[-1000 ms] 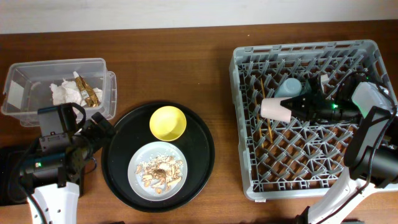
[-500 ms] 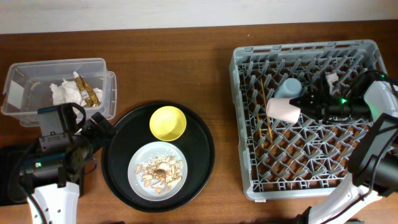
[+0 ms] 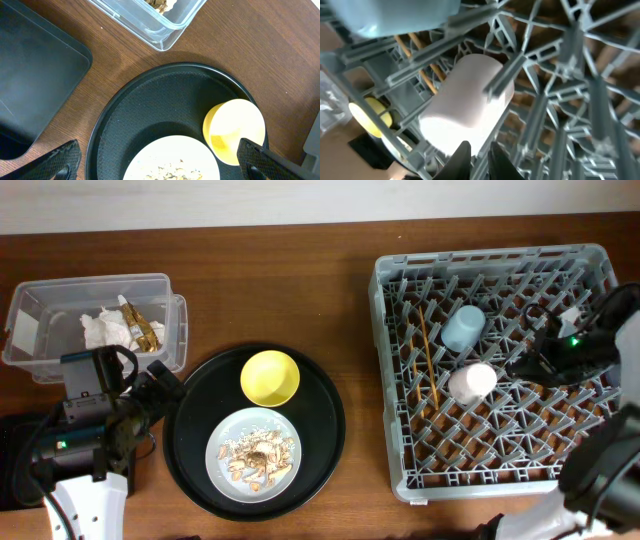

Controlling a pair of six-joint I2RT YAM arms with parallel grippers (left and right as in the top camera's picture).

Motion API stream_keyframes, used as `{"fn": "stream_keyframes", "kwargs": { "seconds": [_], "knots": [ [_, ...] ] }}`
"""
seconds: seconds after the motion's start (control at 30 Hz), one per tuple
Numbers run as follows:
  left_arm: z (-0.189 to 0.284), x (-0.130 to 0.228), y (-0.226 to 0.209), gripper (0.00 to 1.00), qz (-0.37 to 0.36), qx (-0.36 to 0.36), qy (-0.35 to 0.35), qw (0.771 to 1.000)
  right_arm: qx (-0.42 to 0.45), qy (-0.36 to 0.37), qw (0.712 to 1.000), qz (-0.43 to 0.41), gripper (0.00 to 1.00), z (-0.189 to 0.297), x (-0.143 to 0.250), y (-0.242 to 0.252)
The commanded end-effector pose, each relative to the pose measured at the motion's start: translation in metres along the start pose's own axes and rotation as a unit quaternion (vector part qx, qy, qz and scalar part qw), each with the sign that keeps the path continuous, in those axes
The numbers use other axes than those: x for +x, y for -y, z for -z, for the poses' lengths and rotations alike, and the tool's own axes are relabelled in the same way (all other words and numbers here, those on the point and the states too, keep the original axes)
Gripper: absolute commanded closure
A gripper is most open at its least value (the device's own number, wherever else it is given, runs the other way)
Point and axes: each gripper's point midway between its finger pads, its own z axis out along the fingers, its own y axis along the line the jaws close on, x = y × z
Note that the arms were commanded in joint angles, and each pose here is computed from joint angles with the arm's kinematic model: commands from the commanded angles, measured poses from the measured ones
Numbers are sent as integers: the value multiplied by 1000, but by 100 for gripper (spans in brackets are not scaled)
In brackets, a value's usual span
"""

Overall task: Sort waste into correct bins and load items into the dishwasher rack
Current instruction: 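Move the right gripper back to the tray over the yellow bowl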

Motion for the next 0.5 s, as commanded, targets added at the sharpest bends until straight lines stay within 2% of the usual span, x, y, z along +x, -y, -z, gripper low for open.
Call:
{"fn": "stream_keyframes", "kwargs": {
  "seconds": [0.0,0.17,0.3,0.4,0.43,0.47],
  "knots": [
    [0,0,0,1,-2,3,-1,1000,23,53,998,31,85,34,9,-18],
    [0,0,0,1,-2,3,-1,1000,14,58,994,97,86,38,33,-58],
    [0,1,0,1,-2,3,-1,1000,-62,27,971,230,86,20,71,-135],
    [0,0,0,1,-2,3,-1,1000,-84,13,948,307,85,-2,92,-180],
    [0,0,0,1,-2,3,-1,1000,-87,11,937,338,78,-14,102,-199],
    [0,0,0,1,-2,3,-1,1000,-89,6,929,360,63,-25,111,-214]
  ]
}}
